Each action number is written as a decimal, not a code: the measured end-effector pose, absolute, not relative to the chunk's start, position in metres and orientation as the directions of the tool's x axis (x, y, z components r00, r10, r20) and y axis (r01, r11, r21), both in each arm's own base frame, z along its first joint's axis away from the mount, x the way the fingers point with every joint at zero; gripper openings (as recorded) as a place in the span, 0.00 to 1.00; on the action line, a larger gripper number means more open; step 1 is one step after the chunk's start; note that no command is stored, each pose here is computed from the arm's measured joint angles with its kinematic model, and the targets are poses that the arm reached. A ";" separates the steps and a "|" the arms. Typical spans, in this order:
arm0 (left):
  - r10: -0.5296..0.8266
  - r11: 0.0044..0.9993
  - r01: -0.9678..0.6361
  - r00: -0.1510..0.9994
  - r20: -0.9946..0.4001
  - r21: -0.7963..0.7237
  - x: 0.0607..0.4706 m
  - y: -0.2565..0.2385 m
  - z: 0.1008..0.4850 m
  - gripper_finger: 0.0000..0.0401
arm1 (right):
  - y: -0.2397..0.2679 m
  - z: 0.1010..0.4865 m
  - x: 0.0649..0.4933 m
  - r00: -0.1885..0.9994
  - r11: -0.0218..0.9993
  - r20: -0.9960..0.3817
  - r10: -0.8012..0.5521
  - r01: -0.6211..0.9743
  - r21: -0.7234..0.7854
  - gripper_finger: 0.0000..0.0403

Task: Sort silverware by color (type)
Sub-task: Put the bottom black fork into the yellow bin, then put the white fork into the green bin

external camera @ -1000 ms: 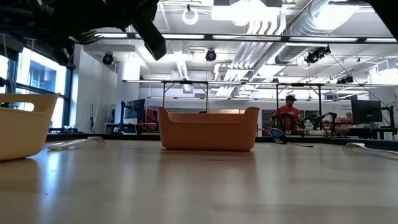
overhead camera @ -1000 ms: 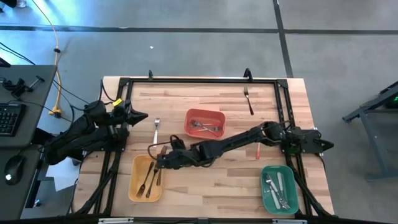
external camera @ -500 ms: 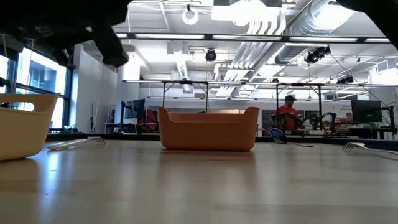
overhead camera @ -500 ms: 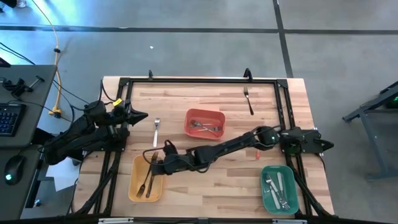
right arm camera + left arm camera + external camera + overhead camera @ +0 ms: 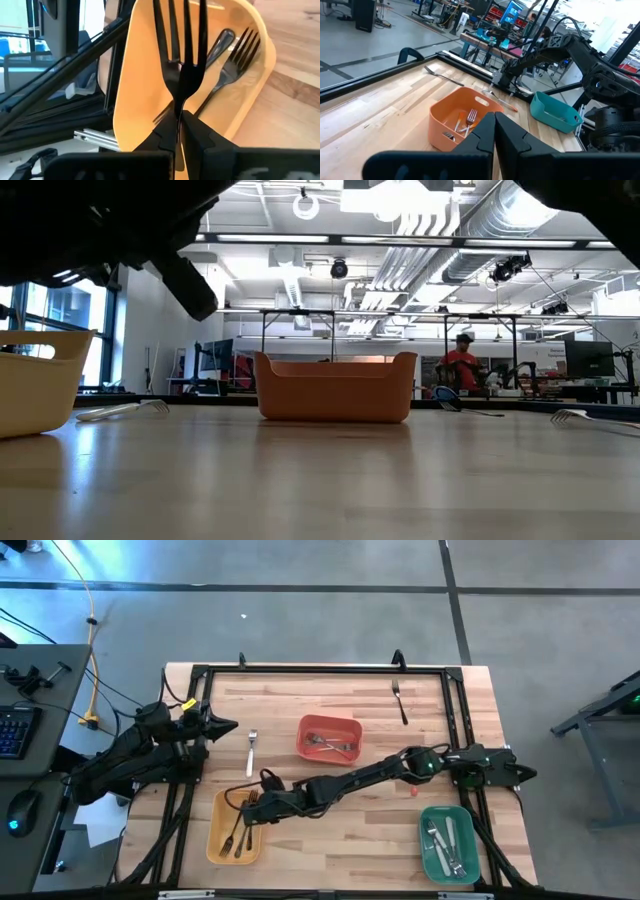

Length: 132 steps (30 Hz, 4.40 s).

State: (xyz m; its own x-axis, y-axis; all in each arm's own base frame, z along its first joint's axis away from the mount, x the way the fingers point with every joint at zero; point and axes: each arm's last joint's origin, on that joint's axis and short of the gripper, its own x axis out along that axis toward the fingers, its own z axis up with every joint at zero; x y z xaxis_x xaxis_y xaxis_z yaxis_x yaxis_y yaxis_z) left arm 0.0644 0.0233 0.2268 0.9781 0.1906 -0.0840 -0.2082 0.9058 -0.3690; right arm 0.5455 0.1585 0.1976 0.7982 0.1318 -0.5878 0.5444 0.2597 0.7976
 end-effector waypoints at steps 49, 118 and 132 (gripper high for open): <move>0.155 0.890 -0.201 0.977 -0.144 -0.410 0.072 0.026 0.224 0.00 | 0.140 0.308 0.484 0.750 0.821 -0.649 -0.126 0.446 0.356 0.00; 0.351 0.164 -0.978 0.180 -0.919 -0.128 0.191 0.021 0.121 0.24 | -0.002 0.293 0.187 0.834 0.851 -0.524 -0.173 0.394 0.346 0.00; 0.365 0.423 -0.711 0.701 -0.612 -0.562 0.203 0.014 0.186 0.02 | 0.000 0.290 0.201 0.849 0.810 -0.504 -0.161 0.406 0.424 0.00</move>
State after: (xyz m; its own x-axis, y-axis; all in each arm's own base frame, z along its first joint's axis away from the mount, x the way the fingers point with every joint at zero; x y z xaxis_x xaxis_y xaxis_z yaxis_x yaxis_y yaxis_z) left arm 0.2031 0.0141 0.1860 0.7013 0.3648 -0.6125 -0.7108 0.4229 -0.5621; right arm 0.2011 0.0001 0.2902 0.8486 -0.1612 -0.5039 0.4056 0.8098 0.4240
